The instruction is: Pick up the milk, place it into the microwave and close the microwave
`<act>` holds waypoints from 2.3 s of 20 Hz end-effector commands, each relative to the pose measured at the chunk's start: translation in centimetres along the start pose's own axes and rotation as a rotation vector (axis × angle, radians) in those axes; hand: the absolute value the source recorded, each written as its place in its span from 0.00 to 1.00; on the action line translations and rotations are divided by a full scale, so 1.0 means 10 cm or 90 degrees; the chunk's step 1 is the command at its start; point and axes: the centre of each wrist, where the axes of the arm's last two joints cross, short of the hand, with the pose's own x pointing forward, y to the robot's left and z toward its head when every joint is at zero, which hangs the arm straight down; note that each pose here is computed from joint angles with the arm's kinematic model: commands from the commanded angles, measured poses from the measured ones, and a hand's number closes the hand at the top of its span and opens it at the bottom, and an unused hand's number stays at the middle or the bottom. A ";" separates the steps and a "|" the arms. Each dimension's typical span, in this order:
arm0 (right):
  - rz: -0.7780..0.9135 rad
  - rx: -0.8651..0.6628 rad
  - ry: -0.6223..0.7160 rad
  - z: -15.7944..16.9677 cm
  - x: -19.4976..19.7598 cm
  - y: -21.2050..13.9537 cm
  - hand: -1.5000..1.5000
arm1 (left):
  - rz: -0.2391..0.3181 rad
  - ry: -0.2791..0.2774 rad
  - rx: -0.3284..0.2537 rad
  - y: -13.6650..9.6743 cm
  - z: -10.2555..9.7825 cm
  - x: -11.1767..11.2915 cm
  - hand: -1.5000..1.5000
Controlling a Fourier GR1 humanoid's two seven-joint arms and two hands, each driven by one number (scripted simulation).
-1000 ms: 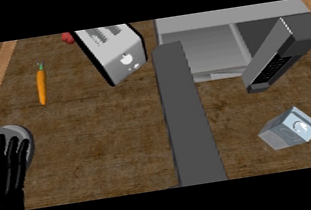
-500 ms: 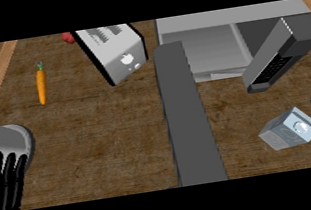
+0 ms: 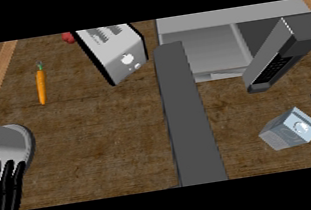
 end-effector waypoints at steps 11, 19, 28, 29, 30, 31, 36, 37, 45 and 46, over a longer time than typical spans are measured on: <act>0.027 0.038 0.055 0.00 -0.49 -0.52 0.00 | -0.004 0.001 -0.002 0.05 -0.05 -0.04 0.00; 0.042 0.042 0.085 0.21 -0.96 -0.57 0.00 | 0.004 -0.002 0.004 0.12 0.11 -0.01 0.00; 0.022 0.045 0.117 0.33 -1.31 -0.42 0.00 | 0.000 -0.001 0.015 0.06 -0.01 -0.02 0.00; 0.029 0.052 0.124 0.10 -1.26 -0.51 0.00 | -0.002 -0.007 0.004 -0.06 0.00 0.02 0.00; 0.022 0.054 0.116 0.14 -1.29 -0.59 0.00 | -0.001 0.003 0.007 0.14 0.14 0.06 0.00; 0.015 0.061 0.109 0.27 -1.28 -0.71 0.00 | -0.007 0.000 0.004 0.09 0.01 0.11 0.00; -0.029 0.086 0.135 0.04 -1.33 -0.55 0.00 | 0.010 0.001 0.009 0.01 0.06 0.05 0.00; -0.028 0.083 0.140 0.20 -1.41 -0.40 0.00 | 0.006 0.012 0.004 0.03 0.08 -0.05 0.00; -0.035 0.046 0.099 0.06 -1.40 -0.53 0.00 | 0.006 0.007 -0.010 0.18 0.12 0.00 0.00; -0.046 0.041 0.104 0.08 -1.43 -0.47 0.00 | 0.016 -0.006 0.009 0.01 0.06 0.09 0.00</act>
